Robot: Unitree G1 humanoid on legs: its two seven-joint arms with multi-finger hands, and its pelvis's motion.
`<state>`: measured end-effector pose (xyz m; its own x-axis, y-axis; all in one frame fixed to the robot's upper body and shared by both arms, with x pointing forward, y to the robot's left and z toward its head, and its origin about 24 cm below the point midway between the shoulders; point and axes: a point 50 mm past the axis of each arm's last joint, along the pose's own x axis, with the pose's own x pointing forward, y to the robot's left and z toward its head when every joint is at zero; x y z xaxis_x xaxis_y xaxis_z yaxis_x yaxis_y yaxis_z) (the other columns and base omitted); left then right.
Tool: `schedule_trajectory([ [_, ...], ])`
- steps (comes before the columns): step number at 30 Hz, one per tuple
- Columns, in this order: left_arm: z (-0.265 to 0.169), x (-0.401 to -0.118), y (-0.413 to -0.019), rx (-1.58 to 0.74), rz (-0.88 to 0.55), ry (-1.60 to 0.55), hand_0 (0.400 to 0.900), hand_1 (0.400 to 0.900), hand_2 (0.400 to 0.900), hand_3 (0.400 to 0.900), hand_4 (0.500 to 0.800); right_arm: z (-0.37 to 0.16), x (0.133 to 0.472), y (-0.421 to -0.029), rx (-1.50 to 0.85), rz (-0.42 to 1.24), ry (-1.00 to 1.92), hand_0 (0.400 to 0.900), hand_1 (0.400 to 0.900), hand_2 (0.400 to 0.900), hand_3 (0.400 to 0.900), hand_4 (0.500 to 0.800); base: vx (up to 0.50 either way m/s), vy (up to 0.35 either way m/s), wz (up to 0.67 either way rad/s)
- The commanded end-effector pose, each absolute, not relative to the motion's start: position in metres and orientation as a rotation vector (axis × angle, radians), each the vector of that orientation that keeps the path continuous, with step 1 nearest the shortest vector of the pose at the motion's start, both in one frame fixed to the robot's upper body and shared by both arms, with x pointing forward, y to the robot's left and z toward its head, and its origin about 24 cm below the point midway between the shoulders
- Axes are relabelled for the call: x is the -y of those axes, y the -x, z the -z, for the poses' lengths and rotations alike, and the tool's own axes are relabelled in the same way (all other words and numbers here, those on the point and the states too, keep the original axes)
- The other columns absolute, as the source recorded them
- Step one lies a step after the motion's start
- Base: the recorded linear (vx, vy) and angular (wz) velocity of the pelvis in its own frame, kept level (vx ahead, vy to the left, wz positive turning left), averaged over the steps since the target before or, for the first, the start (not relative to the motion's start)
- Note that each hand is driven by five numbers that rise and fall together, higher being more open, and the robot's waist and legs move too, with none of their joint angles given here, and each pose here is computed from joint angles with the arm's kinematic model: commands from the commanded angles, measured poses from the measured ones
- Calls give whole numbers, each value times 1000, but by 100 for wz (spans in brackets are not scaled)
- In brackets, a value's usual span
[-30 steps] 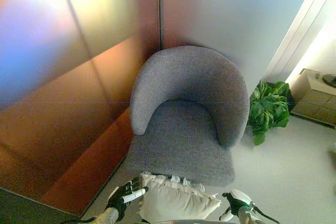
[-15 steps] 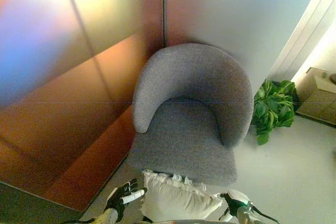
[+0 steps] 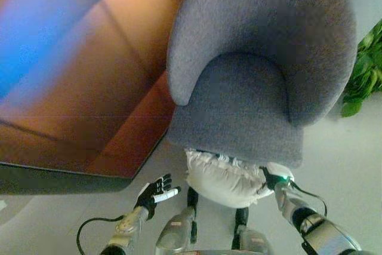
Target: Pick up the pillow and put it on the sofa.
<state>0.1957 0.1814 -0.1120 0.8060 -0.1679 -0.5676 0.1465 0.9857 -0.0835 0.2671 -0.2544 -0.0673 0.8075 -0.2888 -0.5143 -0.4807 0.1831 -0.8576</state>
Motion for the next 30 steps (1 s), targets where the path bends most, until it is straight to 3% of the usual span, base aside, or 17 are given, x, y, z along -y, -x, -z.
schedule_trajectory([
  [1, 74, -180, -244, -369, 146, 86, 900, 900, 900, 900, 800, 24, 265, -308, -570, -43, 1494, 900, 900, 900, 900, 800, -30, 49, 0],
  [28, 35, -152, -276, -140, 144, 174, 900, 900, 900, 900, 800, -72, 277, -369, -451, 119, 1600, 900, 900, 900, 900, 800, -17, 31, 2],
  [29, 34, -152, -277, -129, 143, 176, 900, 900, 900, 900, 800, -77, 276, -372, -442, 131, 1598, 608, 608, 608, 608, 625, -64, 14, 3],
  [30, 33, -152, -277, -127, 143, 175, 900, 900, 900, 900, 800, -79, 276, -373, -436, 134, 1595, 400, 400, 400, 400, 500, -54, 6, 2],
])
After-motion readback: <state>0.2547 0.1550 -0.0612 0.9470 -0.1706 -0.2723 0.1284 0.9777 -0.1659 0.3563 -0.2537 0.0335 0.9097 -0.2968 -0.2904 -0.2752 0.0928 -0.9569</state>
